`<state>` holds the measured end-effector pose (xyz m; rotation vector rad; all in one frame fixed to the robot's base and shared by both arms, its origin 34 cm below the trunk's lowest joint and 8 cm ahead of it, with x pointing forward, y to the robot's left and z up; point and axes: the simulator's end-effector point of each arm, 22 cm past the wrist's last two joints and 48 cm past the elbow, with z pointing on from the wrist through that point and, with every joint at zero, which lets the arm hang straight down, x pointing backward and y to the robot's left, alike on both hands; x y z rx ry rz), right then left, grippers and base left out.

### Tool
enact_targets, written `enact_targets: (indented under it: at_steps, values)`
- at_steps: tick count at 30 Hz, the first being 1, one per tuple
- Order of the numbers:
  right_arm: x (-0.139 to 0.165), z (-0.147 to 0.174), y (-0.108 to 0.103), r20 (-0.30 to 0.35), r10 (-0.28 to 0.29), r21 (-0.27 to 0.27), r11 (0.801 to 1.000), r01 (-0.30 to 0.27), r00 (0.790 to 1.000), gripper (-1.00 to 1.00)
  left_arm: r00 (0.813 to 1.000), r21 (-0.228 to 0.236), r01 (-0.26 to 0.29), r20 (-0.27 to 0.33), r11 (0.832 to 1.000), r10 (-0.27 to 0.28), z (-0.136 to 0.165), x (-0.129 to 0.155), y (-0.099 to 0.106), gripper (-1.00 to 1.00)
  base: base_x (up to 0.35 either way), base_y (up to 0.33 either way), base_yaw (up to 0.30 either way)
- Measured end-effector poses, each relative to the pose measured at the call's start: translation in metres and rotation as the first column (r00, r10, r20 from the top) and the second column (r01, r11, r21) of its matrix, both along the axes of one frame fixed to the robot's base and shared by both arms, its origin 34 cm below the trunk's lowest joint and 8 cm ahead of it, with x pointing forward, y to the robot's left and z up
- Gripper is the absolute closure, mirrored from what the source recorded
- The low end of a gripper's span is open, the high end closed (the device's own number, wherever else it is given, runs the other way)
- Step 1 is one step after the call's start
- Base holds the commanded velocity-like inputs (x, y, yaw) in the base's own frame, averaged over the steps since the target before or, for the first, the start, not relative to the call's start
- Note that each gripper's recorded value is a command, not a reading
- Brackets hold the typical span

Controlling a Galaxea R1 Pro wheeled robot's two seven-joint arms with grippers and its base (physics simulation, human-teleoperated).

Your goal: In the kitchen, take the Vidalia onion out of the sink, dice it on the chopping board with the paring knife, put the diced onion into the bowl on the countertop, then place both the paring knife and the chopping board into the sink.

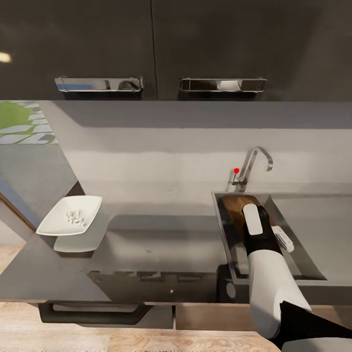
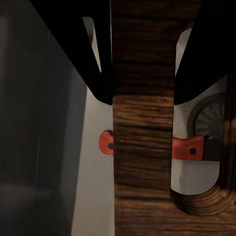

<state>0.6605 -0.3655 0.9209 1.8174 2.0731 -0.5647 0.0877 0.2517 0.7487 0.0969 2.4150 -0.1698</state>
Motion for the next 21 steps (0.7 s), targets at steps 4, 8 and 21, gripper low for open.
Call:
enact_targets:
  at_steps: [4, 8, 21]
  values:
    - [-0.001, -0.004, 0.0, -0.007, -0.003, 0.002, 1.0, 0.003, 1.0, 1.0, 1.0, 0.0, 0.0, -0.006, 1.0, 0.0, 0.0, -0.002, 0.0, -1.0, 0.0, 0.0, 0.0]
    - [-0.003, -0.008, -0.003, -0.014, -0.013, 0.005, 1.0, 0.013, 1.0, 1.0, 1.0, 0.0, 0.0, -0.013, 1.0, 0.0, 0.0, -0.003, 0.0, -1.0, 0.0, 0.0, 0.0]
    - [-0.006, -0.02, -0.003, -0.035, -0.013, 0.006, 1.0, 0.013, 0.999, 1.0, 0.999, 0.0, 0.0, -0.034, 1.0, 0.0, 0.001, -0.009, 0.0, -1.0, 0.0, 0.0, 0.0]
